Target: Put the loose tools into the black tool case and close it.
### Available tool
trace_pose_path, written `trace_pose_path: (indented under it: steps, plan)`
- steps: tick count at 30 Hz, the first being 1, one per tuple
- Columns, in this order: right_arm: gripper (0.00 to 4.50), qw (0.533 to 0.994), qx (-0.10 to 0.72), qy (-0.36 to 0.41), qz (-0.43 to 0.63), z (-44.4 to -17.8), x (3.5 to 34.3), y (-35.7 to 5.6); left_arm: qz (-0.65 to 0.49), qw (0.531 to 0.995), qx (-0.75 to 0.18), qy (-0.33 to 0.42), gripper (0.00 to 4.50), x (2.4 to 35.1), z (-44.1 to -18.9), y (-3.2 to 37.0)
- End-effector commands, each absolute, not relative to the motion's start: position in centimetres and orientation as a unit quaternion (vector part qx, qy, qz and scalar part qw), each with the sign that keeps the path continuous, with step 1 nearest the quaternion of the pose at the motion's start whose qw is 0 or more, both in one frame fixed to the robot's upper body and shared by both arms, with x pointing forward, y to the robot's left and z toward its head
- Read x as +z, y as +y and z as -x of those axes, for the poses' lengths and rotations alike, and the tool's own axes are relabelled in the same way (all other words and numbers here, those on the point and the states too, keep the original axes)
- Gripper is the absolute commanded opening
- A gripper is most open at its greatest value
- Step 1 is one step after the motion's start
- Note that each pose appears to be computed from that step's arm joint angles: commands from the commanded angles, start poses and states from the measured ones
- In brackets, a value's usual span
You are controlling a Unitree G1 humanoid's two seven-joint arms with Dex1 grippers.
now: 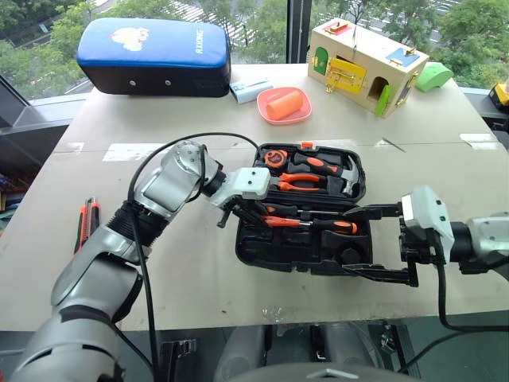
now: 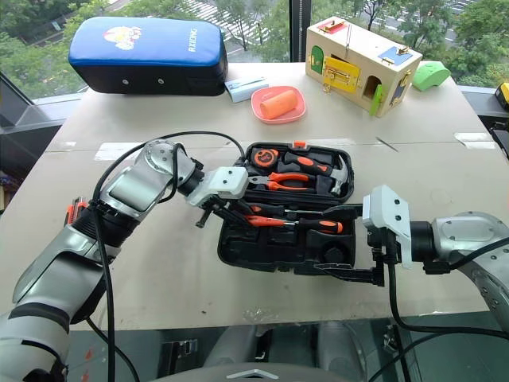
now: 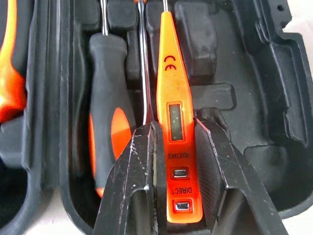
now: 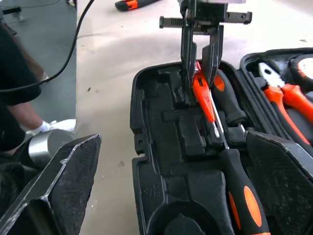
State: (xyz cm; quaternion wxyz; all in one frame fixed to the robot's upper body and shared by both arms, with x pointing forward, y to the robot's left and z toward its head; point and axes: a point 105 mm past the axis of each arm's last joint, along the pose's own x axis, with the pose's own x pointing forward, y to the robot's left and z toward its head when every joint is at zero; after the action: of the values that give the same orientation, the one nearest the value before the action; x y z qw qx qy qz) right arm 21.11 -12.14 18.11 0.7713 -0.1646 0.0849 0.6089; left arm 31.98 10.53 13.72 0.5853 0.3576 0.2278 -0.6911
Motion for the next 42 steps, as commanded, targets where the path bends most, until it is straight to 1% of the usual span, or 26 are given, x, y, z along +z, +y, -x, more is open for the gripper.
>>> trace_pose_path:
  steps: [1,5,11,14,22,23,25,26,27,29,32,35,37,38,39,40,41,42]
  plan:
    - [4.50,0.775,0.603,0.070,0.174,-20.8,18.9,-11.9,-0.361,0.577,-0.697,0.225,0.54,13.9,-31.9,9.9]
    - [4.50,0.780,0.599,0.065,0.168,-21.1,19.1,-11.9,-0.358,0.567,-0.702,0.240,0.54,13.5,-31.2,9.9]
    - [4.50,0.783,0.596,0.066,0.165,-21.5,19.2,-12.2,-0.368,0.572,-0.686,0.258,0.54,12.5,-31.0,10.2]
    - [4.50,0.784,0.596,0.067,0.162,-21.7,19.0,-12.2,-0.346,0.573,-0.691,0.274,0.54,12.4,-30.4,10.2]
    - [4.50,0.784,0.596,0.065,0.161,-21.8,18.9,-12.1,-0.348,0.588,-0.681,0.264,0.54,12.2,-30.8,9.8]
    - [4.50,0.784,0.597,0.065,0.159,-21.8,18.9,-12.1,-0.343,0.591,-0.682,0.260,1.60,12.6,-30.9,9.8]
    - [4.50,0.783,0.598,0.067,0.157,-21.7,18.8,-12.1,-0.326,0.594,-0.690,0.254,2.36,13.6,-30.6,9.9]
    - [4.50,0.783,0.599,0.069,0.156,-21.6,18.7,-12.1,-0.310,0.594,-0.700,0.249,2.88,14.4,-30.1,10.0]
    - [4.50,0.782,0.599,0.071,0.155,-21.5,18.6,-12.1,-0.292,0.592,-0.710,0.245,3.30,15.2,-29.6,10.1]
    - [4.50,0.782,0.600,0.074,0.152,-21.4,18.5,-12.1,-0.264,0.592,-0.723,0.238,3.30,16.5,-28.8,10.4]
    - [4.50,0.782,0.599,0.077,0.152,-21.5,18.3,-12.2,-0.247,0.607,-0.722,0.223,3.30,17.7,-28.6,11.2]
    - [4.50,0.783,0.598,0.077,0.152,-21.5,18.3,-12.2,-0.231,0.622,-0.718,0.209,3.30,17.9,-28.9,11.5]
    - [4.50,0.784,0.597,0.078,0.151,-21.6,18.2,-12.3,-0.222,0.641,-0.710,0.187,3.30,17.5,-29.5,11.3]
    - [4.50,0.784,0.597,0.078,0.152,-21.7,18.2,-12.3,-0.217,0.653,-0.703,0.177,2.81,17.1,-29.9,11.0]
    - [4.50,0.784,0.597,0.079,0.152,-21.7,18.2,-12.3,-0.214,0.661,-0.699,0.171,2.60,16.8,-30.2,10.8]
    - [4.50,0.785,0.595,0.079,0.153,-21.9,18.1,-12.4,-0.209,0.663,-0.700,0.164,1.90,16.1,-30.2,10.4]
    - [4.50,0.785,0.594,0.080,0.154,-21.9,18.1,-12.4,-0.208,0.665,-0.700,0.160,1.74,15.5,-30.2,10.1]
    - [4.50,0.786,0.593,0.080,0.154,-22.0,18.1,-12.4,-0.209,0.666,-0.699,0.155,1.20,15.1,-30.3,9.9]
